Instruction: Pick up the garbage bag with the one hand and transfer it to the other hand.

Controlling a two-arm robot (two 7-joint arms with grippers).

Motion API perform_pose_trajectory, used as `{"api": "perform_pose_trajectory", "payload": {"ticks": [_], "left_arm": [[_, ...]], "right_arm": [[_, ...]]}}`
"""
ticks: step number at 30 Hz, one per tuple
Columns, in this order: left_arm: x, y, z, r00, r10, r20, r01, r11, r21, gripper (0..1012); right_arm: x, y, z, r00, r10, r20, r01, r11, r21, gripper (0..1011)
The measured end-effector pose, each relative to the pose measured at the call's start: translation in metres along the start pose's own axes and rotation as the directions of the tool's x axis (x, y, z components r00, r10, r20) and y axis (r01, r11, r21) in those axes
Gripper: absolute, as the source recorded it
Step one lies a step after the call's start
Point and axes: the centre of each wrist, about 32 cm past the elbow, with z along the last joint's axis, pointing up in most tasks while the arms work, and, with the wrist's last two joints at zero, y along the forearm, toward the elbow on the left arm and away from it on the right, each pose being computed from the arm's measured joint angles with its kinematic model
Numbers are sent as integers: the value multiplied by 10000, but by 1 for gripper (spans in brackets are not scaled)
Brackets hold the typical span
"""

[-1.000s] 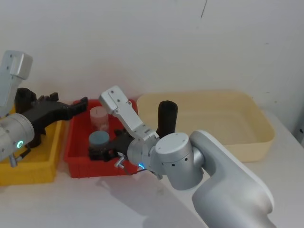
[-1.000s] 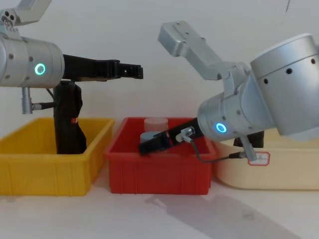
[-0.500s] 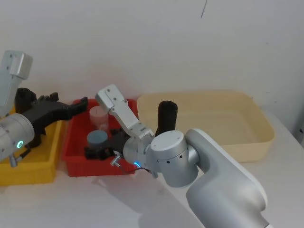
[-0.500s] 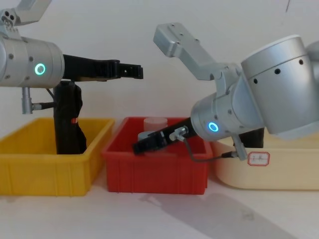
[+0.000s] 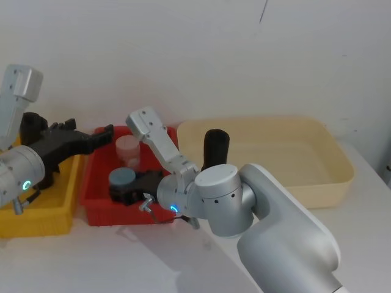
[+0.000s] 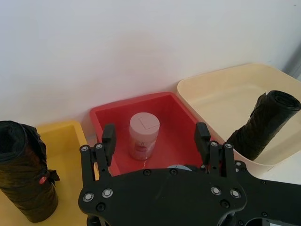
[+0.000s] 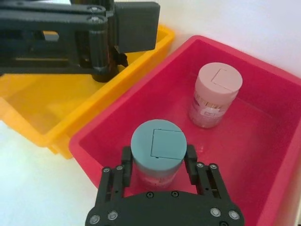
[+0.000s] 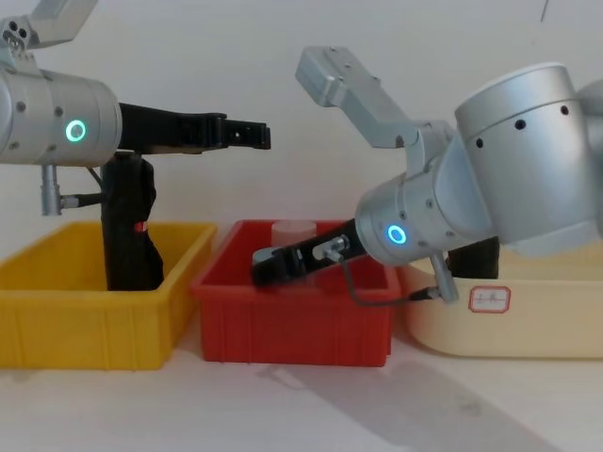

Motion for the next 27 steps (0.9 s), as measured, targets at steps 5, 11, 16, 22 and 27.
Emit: {"api": "perform_pose_trajectory", "payload": {"ticks": [5, 11, 16, 22, 27], "left_arm": [[0, 0, 0, 10000, 0, 1, 0, 10000, 0, 1000], [0, 0, 0, 10000, 0, 0, 0, 10000, 0, 1000], [0, 0, 0, 10000, 0, 0, 0, 10000, 0, 1000], [0, 0, 0, 10000, 0, 0, 0, 10000, 0, 1000], [0, 0, 0, 10000, 0, 0, 0, 10000, 0, 1000]], "right_arm": [[9, -4, 30, 9994, 131, -329, -132, 9999, -16, 635], [20, -17, 57, 9979, 216, -614, -215, 9998, 16, 635], [35, -45, 77, 9965, 207, -815, -197, 9997, 130, 635], [70, -113, 113, 9940, 52, -1093, -4, 9990, 437, 635], [130, -206, 164, 9913, -190, -1300, 300, 9961, 834, 635]]}}
